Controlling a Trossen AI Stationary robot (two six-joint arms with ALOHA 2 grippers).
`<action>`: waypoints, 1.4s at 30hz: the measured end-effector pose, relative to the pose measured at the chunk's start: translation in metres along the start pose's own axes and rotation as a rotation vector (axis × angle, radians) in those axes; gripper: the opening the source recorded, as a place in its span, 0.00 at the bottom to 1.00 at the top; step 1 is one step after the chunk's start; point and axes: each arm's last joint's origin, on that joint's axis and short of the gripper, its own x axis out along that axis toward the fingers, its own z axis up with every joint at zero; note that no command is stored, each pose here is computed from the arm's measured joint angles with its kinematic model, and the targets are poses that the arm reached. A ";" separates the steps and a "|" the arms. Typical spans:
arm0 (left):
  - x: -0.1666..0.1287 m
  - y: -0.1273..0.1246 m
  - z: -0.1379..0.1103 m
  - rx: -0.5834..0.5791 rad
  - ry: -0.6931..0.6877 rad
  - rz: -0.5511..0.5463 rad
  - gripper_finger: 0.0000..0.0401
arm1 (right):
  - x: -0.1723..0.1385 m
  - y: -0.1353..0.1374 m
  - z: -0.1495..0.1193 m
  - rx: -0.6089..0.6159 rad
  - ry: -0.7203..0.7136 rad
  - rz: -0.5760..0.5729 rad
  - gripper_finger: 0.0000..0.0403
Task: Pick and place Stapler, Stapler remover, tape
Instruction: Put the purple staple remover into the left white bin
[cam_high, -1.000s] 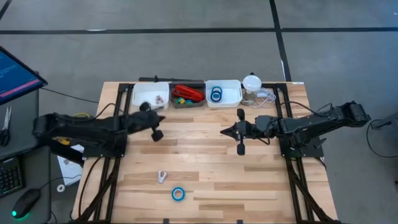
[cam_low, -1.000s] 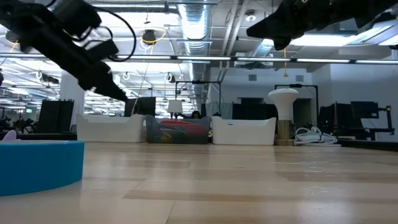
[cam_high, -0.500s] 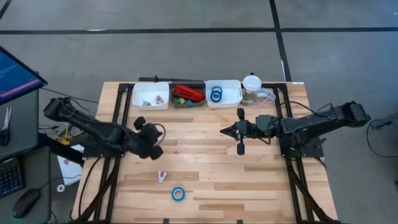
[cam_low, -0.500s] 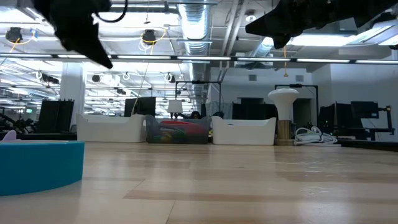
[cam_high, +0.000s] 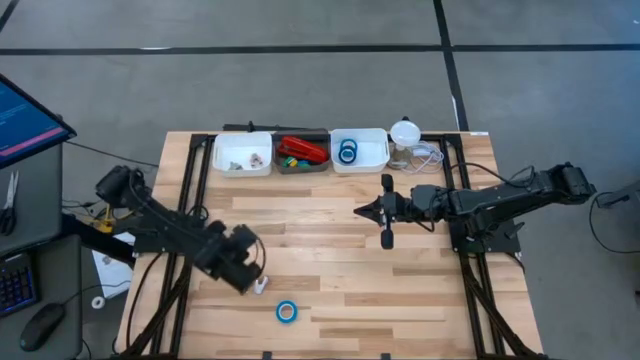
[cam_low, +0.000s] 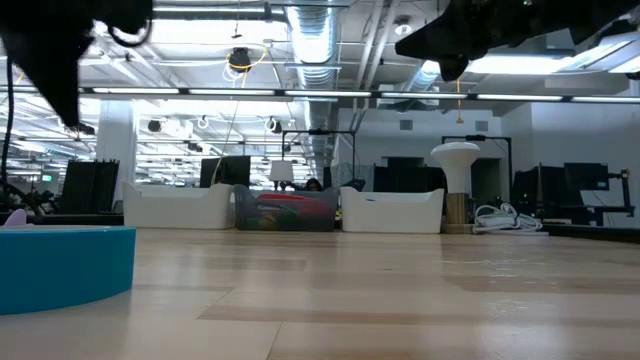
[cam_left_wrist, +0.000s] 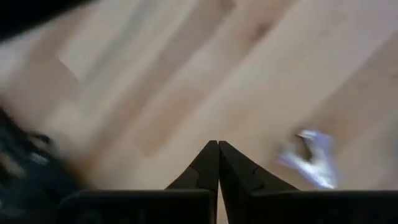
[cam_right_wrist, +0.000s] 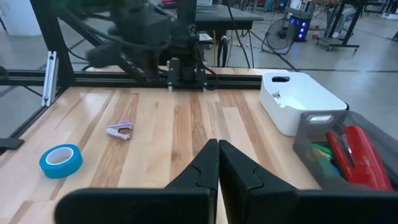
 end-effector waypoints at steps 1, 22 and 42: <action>-0.002 -0.004 -0.004 -0.036 0.006 -0.025 0.00 | 0.000 0.000 0.000 0.004 0.004 -0.001 0.00; 0.004 -0.060 -0.038 -0.353 0.128 -0.245 0.00 | 0.000 0.000 -0.004 0.000 0.043 -0.001 0.00; 0.053 -0.044 -0.037 -0.394 0.119 -0.157 0.28 | 0.000 0.000 -0.005 -0.003 0.055 -0.001 0.00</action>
